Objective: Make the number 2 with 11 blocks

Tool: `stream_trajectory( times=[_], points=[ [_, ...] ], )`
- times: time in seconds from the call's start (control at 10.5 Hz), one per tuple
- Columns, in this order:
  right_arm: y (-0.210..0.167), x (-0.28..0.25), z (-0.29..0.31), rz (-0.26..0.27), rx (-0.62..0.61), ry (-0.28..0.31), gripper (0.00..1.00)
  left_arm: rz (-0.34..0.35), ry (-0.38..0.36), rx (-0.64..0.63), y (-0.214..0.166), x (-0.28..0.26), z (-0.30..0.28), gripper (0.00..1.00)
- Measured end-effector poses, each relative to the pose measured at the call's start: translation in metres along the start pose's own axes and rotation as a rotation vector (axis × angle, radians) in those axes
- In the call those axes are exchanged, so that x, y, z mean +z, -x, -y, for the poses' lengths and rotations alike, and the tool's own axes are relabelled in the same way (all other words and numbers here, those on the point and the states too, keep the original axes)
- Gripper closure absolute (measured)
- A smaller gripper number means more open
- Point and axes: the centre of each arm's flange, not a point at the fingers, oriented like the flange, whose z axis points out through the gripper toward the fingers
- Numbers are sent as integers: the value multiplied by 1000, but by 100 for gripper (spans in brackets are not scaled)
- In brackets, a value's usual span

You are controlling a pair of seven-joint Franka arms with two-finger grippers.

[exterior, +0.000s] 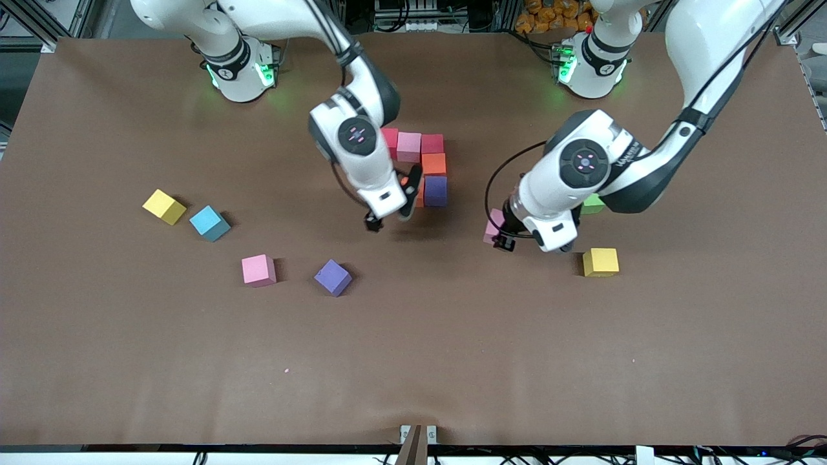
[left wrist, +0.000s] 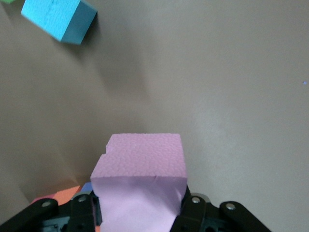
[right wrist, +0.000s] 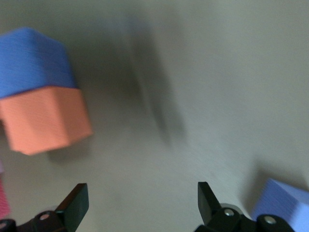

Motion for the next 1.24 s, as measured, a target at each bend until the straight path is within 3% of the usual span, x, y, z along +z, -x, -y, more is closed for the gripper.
stream_trajectory(
  times=[0.29,0.67,1.05,1.24],
  points=[
    [32,-17,-70,-34,144,25,0,11,-13,-73,54,10,12,44],
    [41,-1,-114,-40,362,40,0,90,43,-187,136,-6,15,44],
    [48,27,-138,-29,417,47,0,89,30,-240,194,37,32,44],
    [48,38,-138,-25,420,48,0,128,-11,-307,213,54,39,44]
  ],
)
